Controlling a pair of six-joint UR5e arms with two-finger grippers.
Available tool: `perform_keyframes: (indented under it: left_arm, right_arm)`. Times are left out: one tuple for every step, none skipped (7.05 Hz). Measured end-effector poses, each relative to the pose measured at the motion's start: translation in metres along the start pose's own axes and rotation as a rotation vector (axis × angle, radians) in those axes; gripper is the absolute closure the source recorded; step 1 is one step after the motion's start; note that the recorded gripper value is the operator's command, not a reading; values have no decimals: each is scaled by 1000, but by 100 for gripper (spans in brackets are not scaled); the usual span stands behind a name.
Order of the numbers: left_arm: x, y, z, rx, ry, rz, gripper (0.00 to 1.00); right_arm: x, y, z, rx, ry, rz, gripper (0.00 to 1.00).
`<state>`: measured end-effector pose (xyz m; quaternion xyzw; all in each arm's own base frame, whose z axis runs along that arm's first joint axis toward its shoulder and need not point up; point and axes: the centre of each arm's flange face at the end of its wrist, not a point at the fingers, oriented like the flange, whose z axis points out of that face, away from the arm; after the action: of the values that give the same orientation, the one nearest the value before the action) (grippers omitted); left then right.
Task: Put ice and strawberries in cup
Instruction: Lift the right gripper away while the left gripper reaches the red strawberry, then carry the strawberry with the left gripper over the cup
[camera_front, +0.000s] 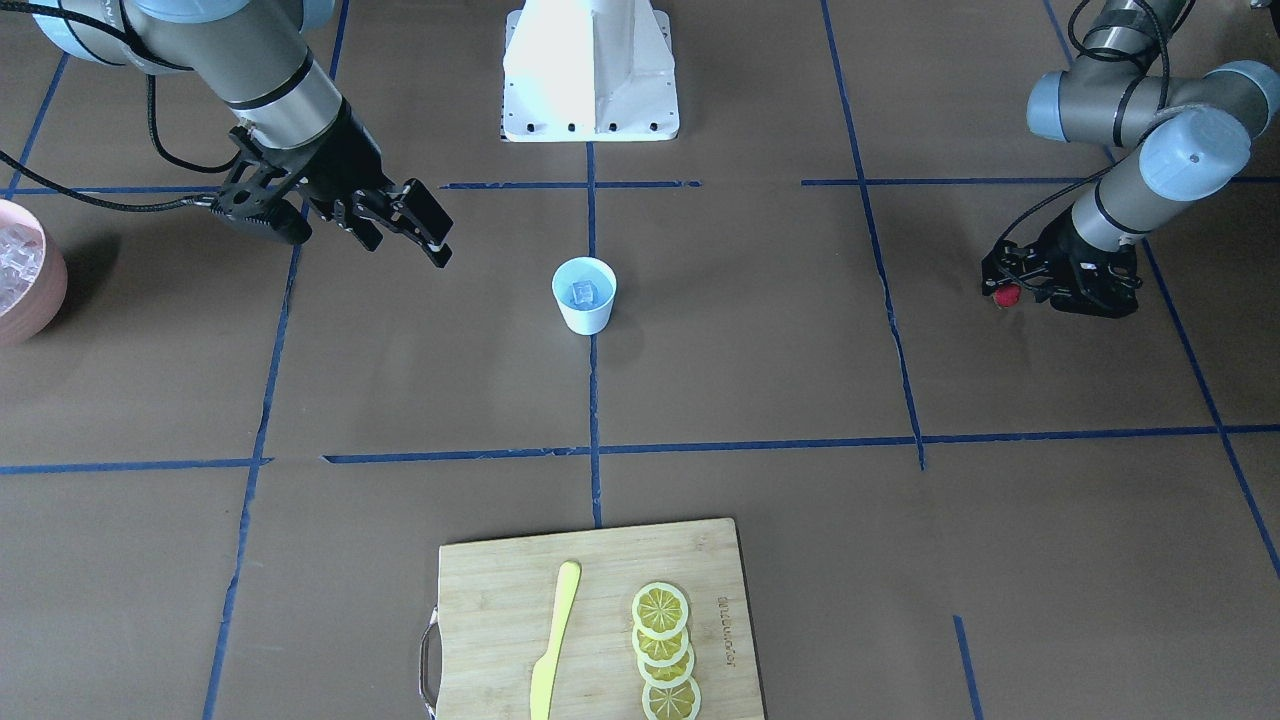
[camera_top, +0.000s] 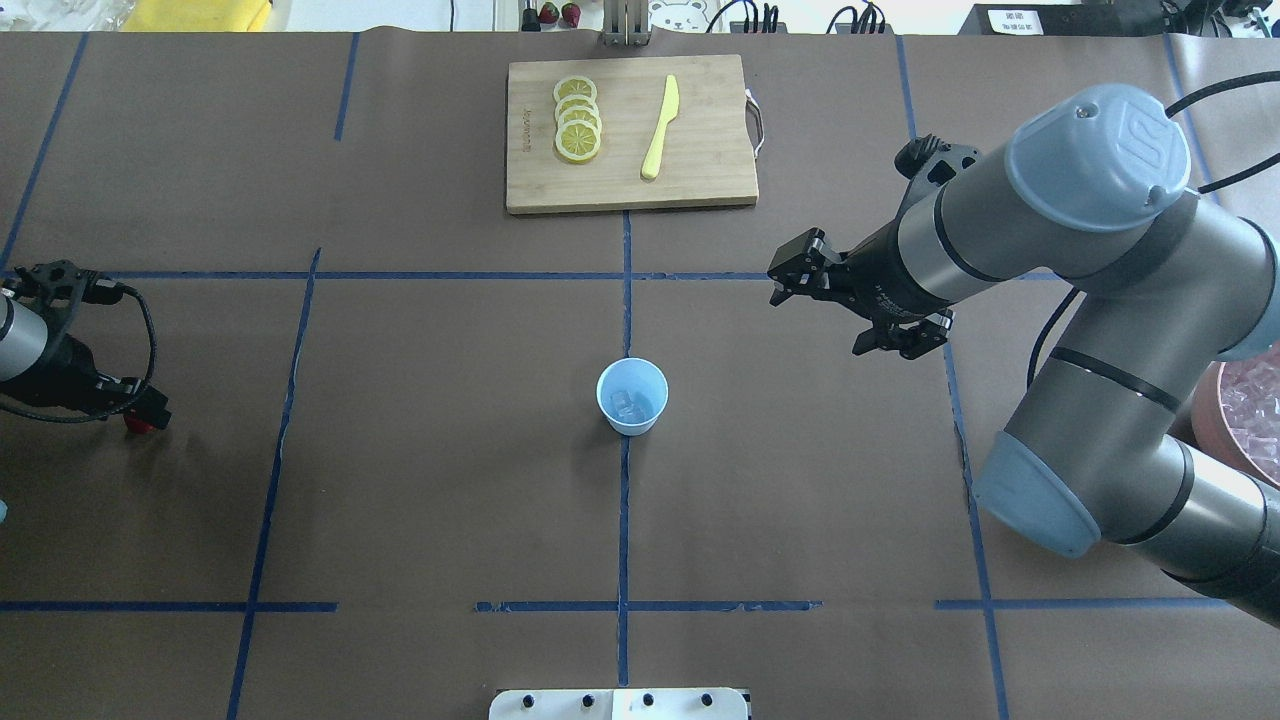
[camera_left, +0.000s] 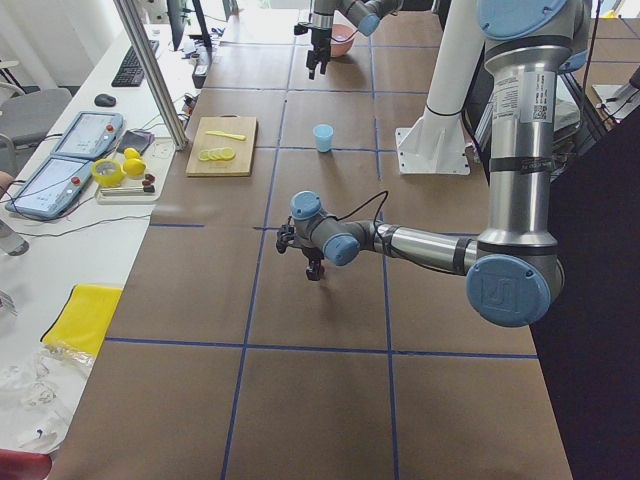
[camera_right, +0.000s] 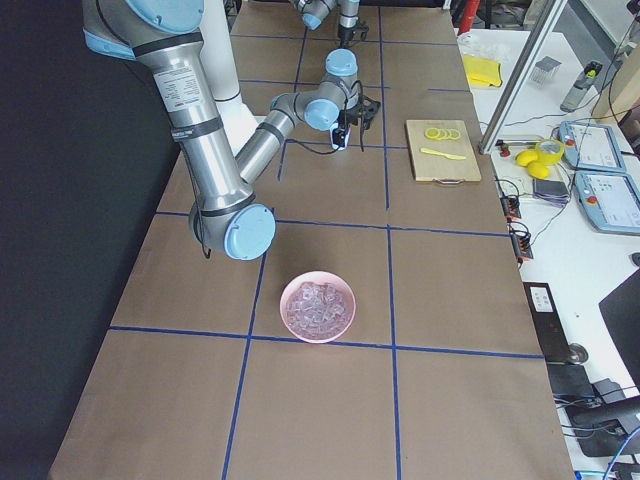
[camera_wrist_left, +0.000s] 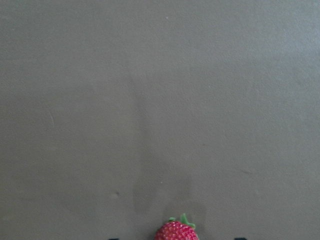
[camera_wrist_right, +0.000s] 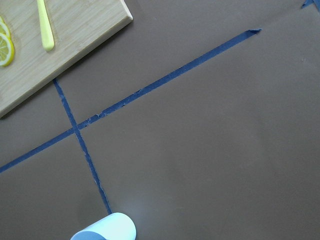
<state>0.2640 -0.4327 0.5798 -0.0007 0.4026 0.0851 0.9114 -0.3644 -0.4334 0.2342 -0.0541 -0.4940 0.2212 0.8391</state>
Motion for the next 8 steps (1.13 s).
perform_keyframes:
  left_arm:
    - [1,1,2,-2,-2,2,64]
    - [1,1,3,-3,-2,4,93]
    - [2,1,3,-4,-2,7,100]
    - [5,1,1,-1,3,10,100]
    - [14,0,-7,10,18,17,100]
    - [34,0,-26,37,50,26,100]
    - [71,-4,-57,77,110,3,100]
    - [121,-13,-91,103,199,-60,100]
  right_arm:
    - [0,0,0,-1,-1,-1,0]
    - [0,0,-1,-2,-2,-1,0]
    - [0,1,-2,-5,-2,-2,0]
    - [0,1,-2,-6,-2,-2,0]
    - [2,0,-1,-6,0,0,0]
    - [6,-2,-1,-4,5,4,0]
    - [13,-6,-4,1,9,5,0]
    - [27,-10,-9,7,16,-11,0]
